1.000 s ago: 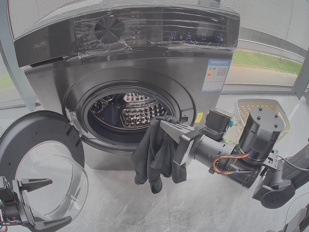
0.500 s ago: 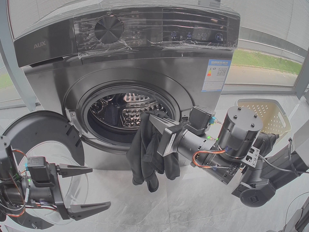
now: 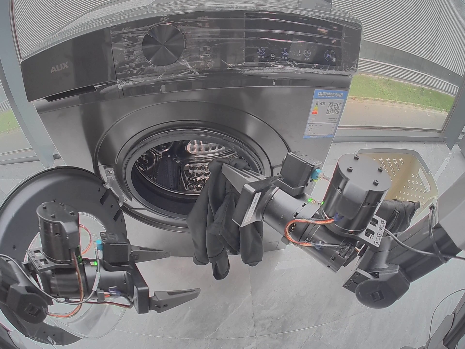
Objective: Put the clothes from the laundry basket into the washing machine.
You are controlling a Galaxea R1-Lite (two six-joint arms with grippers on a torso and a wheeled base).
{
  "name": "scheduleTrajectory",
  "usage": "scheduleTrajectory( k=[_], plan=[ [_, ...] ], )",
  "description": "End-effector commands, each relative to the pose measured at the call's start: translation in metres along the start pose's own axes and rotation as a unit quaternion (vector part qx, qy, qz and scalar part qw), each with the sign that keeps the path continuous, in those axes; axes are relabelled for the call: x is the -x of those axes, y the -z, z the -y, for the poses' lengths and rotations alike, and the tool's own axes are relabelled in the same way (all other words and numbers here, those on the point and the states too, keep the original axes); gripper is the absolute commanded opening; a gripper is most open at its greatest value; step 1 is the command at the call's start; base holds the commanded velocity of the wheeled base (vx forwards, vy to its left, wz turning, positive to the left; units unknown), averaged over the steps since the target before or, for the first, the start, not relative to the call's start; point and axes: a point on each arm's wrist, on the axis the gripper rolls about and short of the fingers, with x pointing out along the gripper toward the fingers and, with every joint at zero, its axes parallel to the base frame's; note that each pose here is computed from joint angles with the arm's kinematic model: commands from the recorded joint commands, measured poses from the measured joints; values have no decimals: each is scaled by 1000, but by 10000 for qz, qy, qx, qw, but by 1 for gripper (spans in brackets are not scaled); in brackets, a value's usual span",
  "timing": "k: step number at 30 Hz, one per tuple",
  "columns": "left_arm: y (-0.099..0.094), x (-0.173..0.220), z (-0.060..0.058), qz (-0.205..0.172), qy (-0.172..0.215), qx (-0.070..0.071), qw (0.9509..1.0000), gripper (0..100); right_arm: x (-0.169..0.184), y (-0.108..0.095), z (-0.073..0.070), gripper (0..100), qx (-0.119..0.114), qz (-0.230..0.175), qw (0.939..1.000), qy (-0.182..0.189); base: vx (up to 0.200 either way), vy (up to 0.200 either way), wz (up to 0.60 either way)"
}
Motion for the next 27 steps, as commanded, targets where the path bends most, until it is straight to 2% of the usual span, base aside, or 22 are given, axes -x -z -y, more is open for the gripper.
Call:
scheduleTrajectory(
  k=[1, 8, 14, 22, 27],
  plan=[
    [17, -35, -18, -397, -31, 203, 9990, 100, 2, -3, -2, 0, -14, 35, 10000, -26, 0, 0, 0],
    [24, -63, -30, -618, 5, 312, 9976, 100, 6, -12, -4, 0, -32, 150, 9999, -11, 0, 0, 0],
    [33, -80, -33, -781, 97, 359, 9963, 100, 7, -12, -7, 0, -48, 163, 9999, -14, 0, 0, 0],
    [42, -100, -39, -592, 120, 316, 9977, 100, 8, -10, -10, 0, -61, 126, 9999, -59, 0, 0, 0],
    [48, -113, -46, -645, 115, 370, 9972, 100, 8, -9, -10, 0, -69, 116, 9999, -64, 0, 0, 0]
  ],
)
